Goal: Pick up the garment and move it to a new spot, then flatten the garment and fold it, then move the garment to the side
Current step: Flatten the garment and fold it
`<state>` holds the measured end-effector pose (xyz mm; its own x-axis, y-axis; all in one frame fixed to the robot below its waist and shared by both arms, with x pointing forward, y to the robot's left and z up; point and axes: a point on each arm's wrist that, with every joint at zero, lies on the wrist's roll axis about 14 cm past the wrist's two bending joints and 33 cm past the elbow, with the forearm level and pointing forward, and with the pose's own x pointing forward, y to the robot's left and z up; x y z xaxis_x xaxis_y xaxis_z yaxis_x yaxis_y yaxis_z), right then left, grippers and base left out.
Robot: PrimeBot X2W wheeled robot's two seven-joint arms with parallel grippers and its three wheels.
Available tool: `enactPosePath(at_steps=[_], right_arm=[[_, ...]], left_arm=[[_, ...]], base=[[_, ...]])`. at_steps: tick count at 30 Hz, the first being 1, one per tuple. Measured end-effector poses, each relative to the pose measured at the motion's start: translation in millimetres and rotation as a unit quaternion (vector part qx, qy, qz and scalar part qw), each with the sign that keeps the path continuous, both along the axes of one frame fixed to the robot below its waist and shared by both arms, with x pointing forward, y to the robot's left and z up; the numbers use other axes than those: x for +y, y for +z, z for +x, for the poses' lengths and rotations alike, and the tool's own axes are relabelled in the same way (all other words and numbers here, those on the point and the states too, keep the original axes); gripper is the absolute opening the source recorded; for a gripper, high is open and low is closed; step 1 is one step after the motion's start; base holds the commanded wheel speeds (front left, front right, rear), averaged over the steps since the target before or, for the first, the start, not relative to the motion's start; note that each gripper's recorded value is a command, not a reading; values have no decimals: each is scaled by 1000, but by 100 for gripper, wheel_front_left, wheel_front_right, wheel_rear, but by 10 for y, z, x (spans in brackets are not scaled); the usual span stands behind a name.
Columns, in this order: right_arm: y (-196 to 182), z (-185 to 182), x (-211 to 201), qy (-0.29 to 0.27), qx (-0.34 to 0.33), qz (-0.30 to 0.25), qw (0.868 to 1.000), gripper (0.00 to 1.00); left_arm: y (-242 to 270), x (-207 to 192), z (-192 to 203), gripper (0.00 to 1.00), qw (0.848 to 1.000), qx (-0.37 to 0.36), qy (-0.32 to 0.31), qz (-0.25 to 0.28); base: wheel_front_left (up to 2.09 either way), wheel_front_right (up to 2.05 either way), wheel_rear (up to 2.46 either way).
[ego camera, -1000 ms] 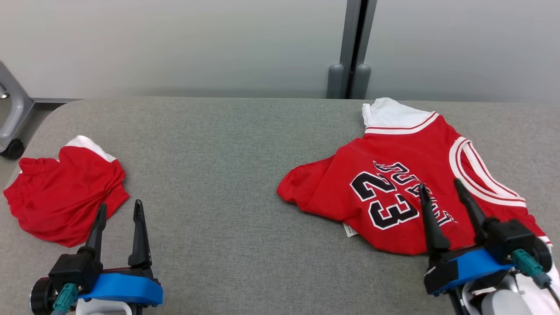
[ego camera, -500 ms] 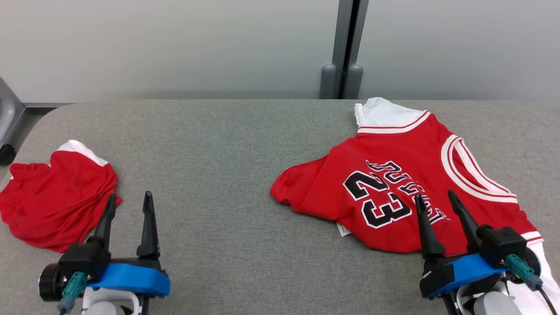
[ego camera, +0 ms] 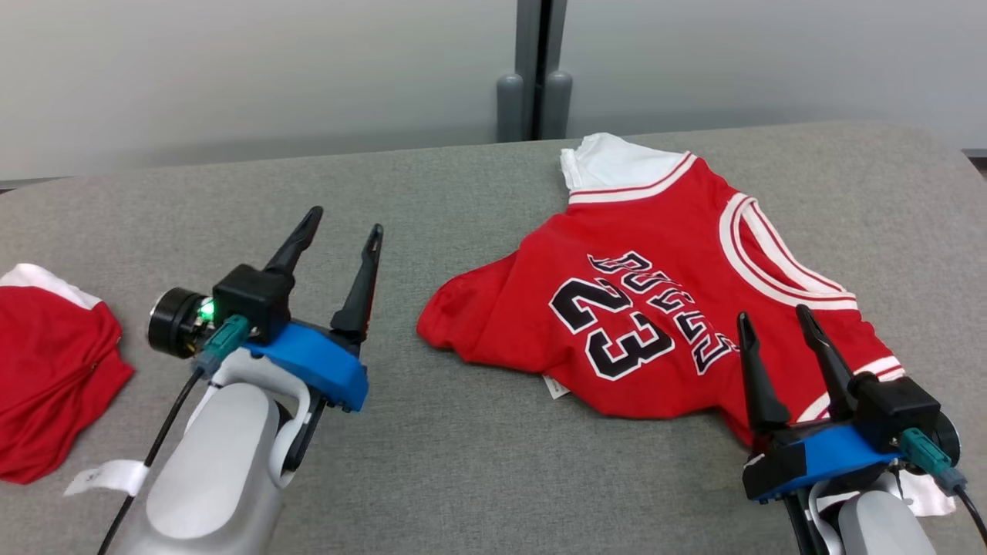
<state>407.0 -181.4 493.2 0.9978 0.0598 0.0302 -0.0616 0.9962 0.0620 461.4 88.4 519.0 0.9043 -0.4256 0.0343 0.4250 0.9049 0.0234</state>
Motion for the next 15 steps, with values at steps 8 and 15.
enactPosePath(at_steps=[8, 15], right_arm=[[-120, -29, -251, -35, 16, -5, 999, 100], [-140, -14, -356, -49, 18, -10, 999, 100]], left_arm=[[-554, -639, 60, 100, 986, 129, -104, 34], [-1075, -714, -28, 100, 965, 214, -132, 78]], base=[[0, 0, 0], [0, 0, 0]])
